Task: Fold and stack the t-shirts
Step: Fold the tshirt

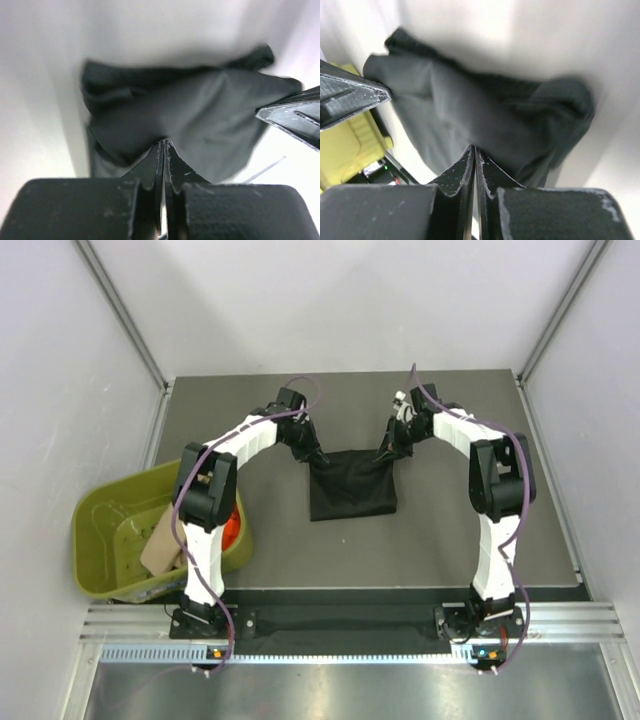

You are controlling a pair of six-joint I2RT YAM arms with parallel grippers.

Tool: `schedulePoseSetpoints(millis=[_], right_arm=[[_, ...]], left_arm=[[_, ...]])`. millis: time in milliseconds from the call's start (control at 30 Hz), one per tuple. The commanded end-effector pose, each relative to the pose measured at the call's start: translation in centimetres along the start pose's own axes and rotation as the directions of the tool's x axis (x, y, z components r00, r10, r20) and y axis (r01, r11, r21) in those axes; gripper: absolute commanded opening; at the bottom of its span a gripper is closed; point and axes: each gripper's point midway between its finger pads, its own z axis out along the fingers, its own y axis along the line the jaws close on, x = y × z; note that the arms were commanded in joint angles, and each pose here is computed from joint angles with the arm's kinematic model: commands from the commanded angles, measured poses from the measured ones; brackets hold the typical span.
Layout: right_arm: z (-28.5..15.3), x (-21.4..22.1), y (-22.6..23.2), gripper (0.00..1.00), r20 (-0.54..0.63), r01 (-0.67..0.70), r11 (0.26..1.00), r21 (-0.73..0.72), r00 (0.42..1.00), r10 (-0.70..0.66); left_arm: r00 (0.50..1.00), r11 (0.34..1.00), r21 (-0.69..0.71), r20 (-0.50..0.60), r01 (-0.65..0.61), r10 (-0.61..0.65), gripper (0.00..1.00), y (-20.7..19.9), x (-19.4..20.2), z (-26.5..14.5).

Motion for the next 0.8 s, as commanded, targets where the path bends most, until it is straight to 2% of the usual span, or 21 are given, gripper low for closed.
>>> schedulePoseSetpoints(millis=[0, 200, 267, 433, 600, 633, 767], right_arm=[[1.0, -3.3, -0.5, 0.03, 0.079, 0.004, 0.998, -0.064, 0.997, 0.001], [2.7, -6.7, -3.1, 0.07, 0.123, -0.004, 0.998, -0.067, 0.992, 0.012], [3.6, -7.0, -4.4, 0.11, 0.108, -0.024, 0.997, -0.068, 0.994, 0.031], [3.0, -8.9, -4.1, 0.22, 0.137, -0.028, 0.996, -0.089, 0.990, 0.040], [0.3, -10.7, -2.5, 0.27, 0.167, -0.026, 0.997, -0.072, 0.985, 0.037], [-0.2, -10.5, -2.1, 0.33, 0.157, -0.037, 0.997, -0.061, 0.987, 0.046], [-4.6, -11.2, 1.0, 0.45, 0.222, 0.030, 0.999, -0.017, 0.975, -0.025]], left_arm=[[0.995, 0.998, -0.021, 0.077, -0.064, 0.065, 0.01, 0.4, -3.0, 1.0], [0.988, 0.994, -0.071, 0.126, -0.082, 0.091, 0.02, 3.2, -6.4, 2.7], [0.983, 0.990, -0.100, 0.140, -0.104, 0.117, 0.02, 3.7, -7.7, 2.8], [0.981, 0.984, -0.130, 0.137, -0.122, 0.140, 0.04, 4.8, -8.9, 3.4], [0.968, 0.979, -0.136, 0.181, -0.151, 0.174, 0.07, 2.6, -10.5, 0.0], [0.965, 0.980, -0.129, 0.194, -0.153, 0.176, 0.10, 2.0, -10.7, -0.7], [0.965, 0.987, -0.050, 0.206, -0.155, 0.162, 0.14, -1.1, -9.9, -4.0]])
